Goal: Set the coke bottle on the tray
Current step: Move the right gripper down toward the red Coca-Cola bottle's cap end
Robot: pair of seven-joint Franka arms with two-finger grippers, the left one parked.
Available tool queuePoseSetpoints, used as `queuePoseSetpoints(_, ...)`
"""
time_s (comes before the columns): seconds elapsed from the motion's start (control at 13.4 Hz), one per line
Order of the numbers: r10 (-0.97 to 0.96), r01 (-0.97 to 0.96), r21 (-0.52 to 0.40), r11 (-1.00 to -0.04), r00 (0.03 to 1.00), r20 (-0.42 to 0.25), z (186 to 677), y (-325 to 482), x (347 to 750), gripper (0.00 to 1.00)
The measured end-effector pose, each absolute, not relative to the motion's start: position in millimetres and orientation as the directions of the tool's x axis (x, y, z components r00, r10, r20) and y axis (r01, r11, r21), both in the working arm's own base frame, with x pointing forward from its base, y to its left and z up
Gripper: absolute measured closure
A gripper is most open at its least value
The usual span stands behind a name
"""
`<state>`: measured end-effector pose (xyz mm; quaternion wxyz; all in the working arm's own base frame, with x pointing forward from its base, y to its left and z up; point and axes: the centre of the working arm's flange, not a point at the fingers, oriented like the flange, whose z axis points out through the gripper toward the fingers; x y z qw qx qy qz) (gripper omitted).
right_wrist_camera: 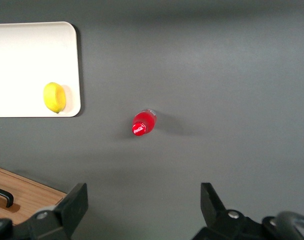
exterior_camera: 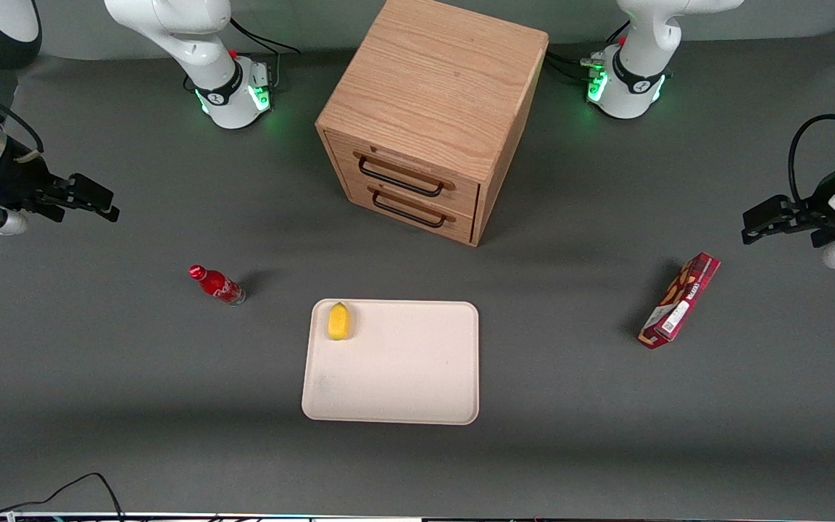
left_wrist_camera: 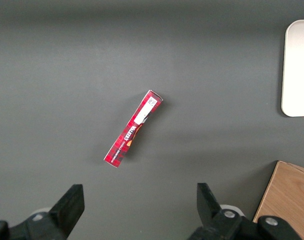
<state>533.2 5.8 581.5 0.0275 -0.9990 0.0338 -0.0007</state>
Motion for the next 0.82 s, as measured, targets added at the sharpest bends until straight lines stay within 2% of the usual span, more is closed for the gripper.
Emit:
queuePoseSetpoints(0.45, -0.082, -0.082, -0.059, -0.995, 0.997, -0.003, 590, -2, 538, 0.00)
queuePoseSetpoints(0.6, -0.069, -0.072, -0.055, -0.996, 0.997, -0.042, 570, 7, 552, 0.00)
queuePoseSetpoints(0.75, -0.060, -0.066, -0.049, -0.997, 0.993, -0.106, 530, 15, 561, 0.00)
queuePoseSetpoints(0.82, -0.060, -0.066, -0.048, -0.997, 0.992, -0.113, 507, 17, 563, 0.00)
